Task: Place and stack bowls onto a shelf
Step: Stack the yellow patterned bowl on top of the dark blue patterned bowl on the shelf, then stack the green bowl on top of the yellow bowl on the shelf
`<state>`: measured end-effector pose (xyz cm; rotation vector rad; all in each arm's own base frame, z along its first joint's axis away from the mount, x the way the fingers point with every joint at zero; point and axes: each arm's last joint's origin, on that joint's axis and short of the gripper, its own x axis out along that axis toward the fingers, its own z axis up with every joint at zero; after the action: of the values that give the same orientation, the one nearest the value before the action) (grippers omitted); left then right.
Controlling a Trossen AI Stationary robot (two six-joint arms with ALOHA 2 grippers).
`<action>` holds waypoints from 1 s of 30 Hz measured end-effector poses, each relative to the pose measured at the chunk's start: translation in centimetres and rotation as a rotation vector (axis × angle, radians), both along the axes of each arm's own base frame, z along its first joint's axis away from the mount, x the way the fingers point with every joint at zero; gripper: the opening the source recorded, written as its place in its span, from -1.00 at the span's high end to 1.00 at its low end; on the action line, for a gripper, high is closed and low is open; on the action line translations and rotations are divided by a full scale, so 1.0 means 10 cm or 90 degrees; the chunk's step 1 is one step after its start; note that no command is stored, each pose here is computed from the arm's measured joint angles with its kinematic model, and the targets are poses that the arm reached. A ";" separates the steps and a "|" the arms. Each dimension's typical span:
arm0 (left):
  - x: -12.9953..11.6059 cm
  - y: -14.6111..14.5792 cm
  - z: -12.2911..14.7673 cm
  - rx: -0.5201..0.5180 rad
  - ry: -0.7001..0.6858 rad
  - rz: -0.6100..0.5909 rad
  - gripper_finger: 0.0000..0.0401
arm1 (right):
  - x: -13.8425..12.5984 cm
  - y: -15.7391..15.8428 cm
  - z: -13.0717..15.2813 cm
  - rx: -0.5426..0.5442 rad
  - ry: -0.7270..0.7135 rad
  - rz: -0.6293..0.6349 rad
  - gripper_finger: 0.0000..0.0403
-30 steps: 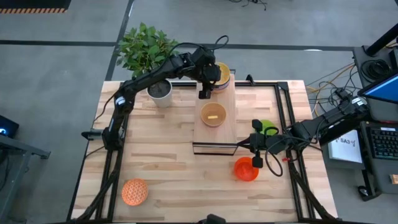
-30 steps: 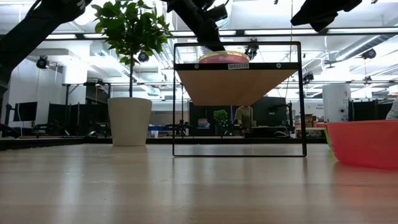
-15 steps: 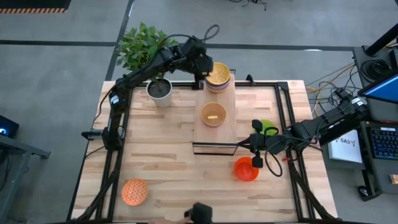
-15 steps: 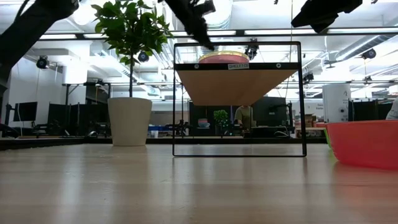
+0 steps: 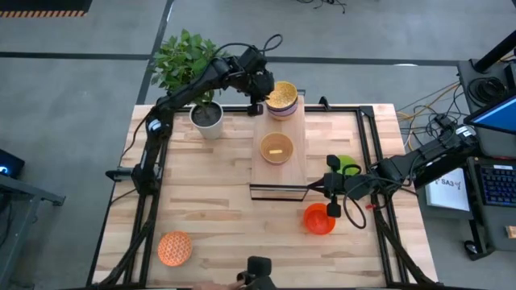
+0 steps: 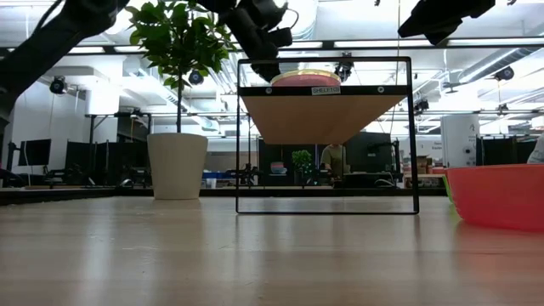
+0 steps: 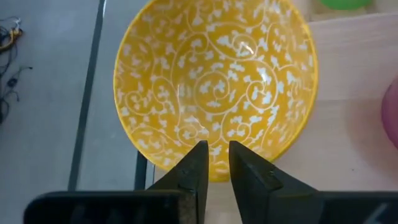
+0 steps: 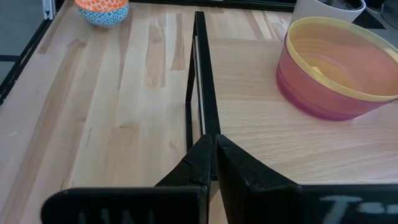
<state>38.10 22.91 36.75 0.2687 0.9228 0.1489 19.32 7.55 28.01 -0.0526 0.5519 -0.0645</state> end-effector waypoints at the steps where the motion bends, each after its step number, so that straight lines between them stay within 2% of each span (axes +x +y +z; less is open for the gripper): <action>1: 0.00 -0.01 0.00 -0.003 -0.001 0.002 0.78 | 0.00 0.00 0.00 0.000 0.000 0.000 0.94; 5: 0.02 -0.12 0.07 -0.033 -0.024 -0.002 0.79 | 0.00 0.00 0.00 0.002 0.000 -0.002 0.94; 9: -0.02 -0.41 0.24 -0.106 -0.046 -0.034 0.80 | 0.00 0.00 0.00 0.001 -0.003 -0.005 0.94; 15: -0.25 -1.19 0.52 -0.151 0.019 -0.127 0.80 | 0.02 0.01 0.02 0.008 -0.019 -0.006 0.94; 22: -0.67 -1.99 0.82 -0.150 -0.003 -0.241 0.80 | 0.03 0.01 0.02 0.023 -0.033 -0.011 0.94; 26: -0.92 -2.22 0.76 -0.162 -0.068 -0.254 0.80 | 0.05 0.02 0.03 0.035 -0.053 -0.012 0.94; 30: -1.12 -2.40 0.53 -0.183 -0.182 -0.229 0.80 | 0.05 0.02 0.03 0.075 -0.057 -0.034 0.94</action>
<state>26.89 -1.09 42.00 0.1379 0.5898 -0.2710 19.78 7.74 28.36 0.0789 0.4663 -0.0861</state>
